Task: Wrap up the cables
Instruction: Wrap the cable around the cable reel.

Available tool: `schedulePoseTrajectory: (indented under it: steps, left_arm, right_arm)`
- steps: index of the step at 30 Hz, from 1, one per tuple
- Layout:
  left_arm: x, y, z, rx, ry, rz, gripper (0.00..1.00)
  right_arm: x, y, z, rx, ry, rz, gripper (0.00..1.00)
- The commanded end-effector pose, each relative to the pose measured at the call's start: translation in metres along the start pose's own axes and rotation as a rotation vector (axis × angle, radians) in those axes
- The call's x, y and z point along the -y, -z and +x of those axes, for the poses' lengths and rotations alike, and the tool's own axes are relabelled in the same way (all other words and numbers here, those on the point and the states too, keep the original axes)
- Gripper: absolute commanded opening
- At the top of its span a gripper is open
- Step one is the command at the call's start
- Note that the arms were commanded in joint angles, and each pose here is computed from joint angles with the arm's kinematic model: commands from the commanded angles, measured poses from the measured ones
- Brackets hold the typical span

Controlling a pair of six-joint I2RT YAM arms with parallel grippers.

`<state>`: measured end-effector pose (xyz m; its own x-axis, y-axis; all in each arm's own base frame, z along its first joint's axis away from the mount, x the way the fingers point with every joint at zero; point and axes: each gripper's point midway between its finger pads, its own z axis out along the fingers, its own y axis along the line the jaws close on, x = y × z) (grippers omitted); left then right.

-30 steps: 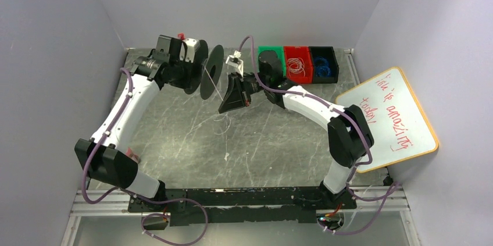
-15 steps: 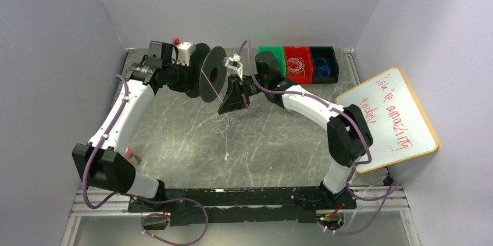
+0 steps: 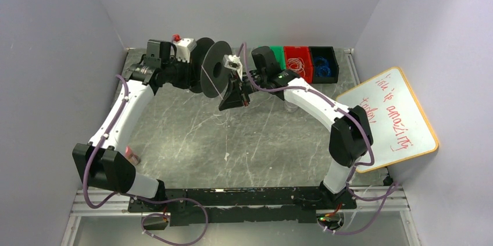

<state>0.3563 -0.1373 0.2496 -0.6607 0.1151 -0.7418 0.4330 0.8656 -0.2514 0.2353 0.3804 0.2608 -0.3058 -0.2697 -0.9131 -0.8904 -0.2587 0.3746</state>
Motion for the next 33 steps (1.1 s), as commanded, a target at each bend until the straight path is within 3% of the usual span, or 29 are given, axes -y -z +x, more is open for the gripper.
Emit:
schedulePoseTrajectory:
  steps: [1, 11, 20, 25, 33]
  left_arm:
    - [-0.015, 0.021, -0.077, 0.324, 0.026, -0.064, 0.02]
    - [-0.053, 0.027, -0.07, 0.372, 0.221, -0.22, 0.02]
    - [-0.074, 0.046, -0.074, 0.428, 0.337, -0.242, 0.02]
    - [-0.071, 0.062, -0.08, 0.447, 0.34, -0.167, 0.02]
    - [-0.036, 0.095, -0.089, 0.483, 0.222, 0.069, 0.02]
  right_arm:
    - [-0.018, 0.0, 0.031, -0.078, -0.078, -0.061, 0.0]
    - [-0.028, -0.018, 0.048, -0.154, -0.037, -0.091, 0.01]
    - [-0.031, -0.044, 0.076, -0.265, -0.043, -0.119, 0.05]
    - [-0.027, -0.048, 0.075, -0.268, -0.069, -0.126, 0.05]
    - [-0.016, -0.036, 0.069, -0.22, -0.103, -0.118, 0.09]
